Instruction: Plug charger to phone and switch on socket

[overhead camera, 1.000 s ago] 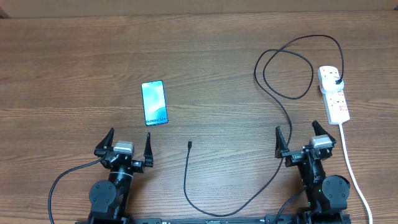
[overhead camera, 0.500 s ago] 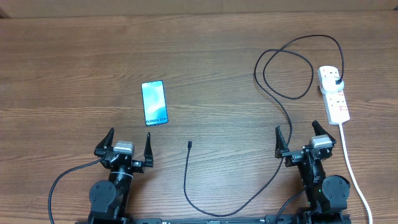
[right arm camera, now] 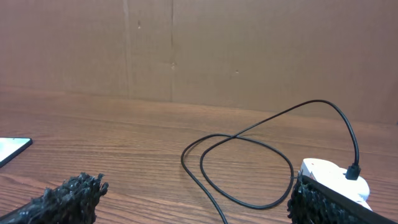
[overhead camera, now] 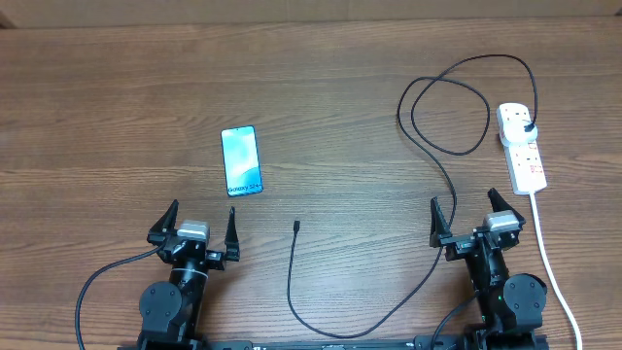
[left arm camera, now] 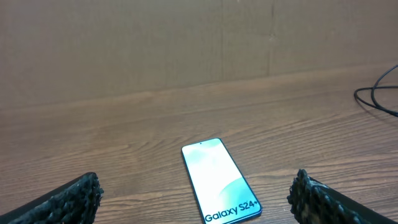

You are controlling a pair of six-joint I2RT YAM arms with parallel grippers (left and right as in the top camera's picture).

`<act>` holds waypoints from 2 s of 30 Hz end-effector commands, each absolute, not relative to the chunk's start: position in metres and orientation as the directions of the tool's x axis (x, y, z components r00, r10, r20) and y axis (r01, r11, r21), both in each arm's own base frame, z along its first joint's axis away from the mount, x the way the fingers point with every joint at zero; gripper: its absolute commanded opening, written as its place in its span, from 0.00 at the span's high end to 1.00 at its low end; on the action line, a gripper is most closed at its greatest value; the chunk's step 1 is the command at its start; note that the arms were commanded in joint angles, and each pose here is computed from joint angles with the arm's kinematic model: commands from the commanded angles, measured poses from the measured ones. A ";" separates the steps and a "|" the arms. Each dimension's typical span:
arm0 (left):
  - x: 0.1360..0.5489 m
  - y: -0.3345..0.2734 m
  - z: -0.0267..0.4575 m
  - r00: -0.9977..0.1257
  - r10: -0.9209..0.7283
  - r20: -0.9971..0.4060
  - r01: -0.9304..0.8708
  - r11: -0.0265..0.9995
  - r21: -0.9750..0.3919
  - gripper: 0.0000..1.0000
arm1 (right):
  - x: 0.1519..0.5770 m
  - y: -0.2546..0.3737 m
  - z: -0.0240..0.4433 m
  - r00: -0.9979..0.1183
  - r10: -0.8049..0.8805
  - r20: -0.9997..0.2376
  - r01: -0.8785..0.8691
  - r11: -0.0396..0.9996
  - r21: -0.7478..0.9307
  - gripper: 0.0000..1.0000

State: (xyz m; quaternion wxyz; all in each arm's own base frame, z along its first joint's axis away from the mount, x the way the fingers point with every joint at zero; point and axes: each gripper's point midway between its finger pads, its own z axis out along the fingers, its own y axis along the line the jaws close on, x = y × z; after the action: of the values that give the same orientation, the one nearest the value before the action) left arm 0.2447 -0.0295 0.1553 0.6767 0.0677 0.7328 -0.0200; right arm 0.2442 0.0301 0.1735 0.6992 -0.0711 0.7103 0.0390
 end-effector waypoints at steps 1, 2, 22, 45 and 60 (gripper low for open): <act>0.245 -0.028 0.155 -0.068 0.095 -0.993 0.117 0.989 0.086 0.00 | 0.244 0.031 0.171 -0.008 -0.051 -0.999 -0.159 0.986 -0.049 0.00; 0.245 -0.028 0.155 -0.068 0.095 -0.993 0.117 0.989 0.086 0.01 | 0.244 0.031 0.171 -0.009 -0.051 -0.999 -0.159 0.986 -0.049 0.00; 0.245 -0.028 0.155 -0.068 0.095 -0.993 0.117 0.989 0.086 0.00 | 0.246 0.031 0.166 -0.032 -0.053 -0.998 -0.160 0.986 -0.047 0.00; 0.245 -0.028 0.155 -0.068 0.095 -0.993 0.117 0.989 0.086 0.00 | 0.246 0.031 0.166 -0.032 -0.052 -0.998 -0.160 0.986 -0.046 0.00; 0.245 -0.028 0.155 -0.068 0.095 -0.993 0.117 0.989 0.086 0.01 | 0.246 0.031 0.166 -0.032 -0.053 -0.998 -0.160 0.986 -0.047 0.00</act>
State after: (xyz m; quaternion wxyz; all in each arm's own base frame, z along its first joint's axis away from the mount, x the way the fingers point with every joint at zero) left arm 0.2447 -0.0295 0.1553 0.6767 0.0677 0.7328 -0.0200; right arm 0.2450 0.0302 0.1703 0.6942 -0.0713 0.7152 0.0393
